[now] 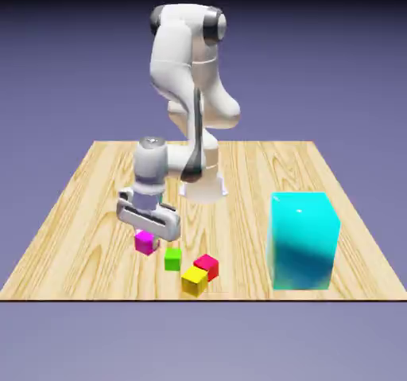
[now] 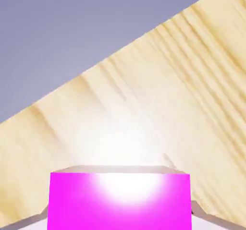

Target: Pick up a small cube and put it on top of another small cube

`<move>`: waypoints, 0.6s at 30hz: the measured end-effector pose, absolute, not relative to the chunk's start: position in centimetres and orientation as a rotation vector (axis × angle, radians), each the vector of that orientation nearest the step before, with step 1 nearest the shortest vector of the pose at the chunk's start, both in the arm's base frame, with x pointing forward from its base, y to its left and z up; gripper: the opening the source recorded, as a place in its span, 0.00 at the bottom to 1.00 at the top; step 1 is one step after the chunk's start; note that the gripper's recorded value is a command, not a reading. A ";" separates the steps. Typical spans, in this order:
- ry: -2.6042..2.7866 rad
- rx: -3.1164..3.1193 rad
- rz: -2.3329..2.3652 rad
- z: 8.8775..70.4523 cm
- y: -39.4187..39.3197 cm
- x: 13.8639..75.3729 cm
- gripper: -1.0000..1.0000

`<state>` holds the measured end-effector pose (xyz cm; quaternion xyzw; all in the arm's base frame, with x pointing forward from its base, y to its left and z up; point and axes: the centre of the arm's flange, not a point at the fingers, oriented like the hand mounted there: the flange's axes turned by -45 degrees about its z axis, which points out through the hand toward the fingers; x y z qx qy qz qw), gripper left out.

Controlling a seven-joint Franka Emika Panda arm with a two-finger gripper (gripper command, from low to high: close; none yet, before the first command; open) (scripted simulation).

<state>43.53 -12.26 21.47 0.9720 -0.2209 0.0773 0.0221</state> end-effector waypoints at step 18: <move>0.431 3.127 0.274 23.4 -0.1 43.3 0.00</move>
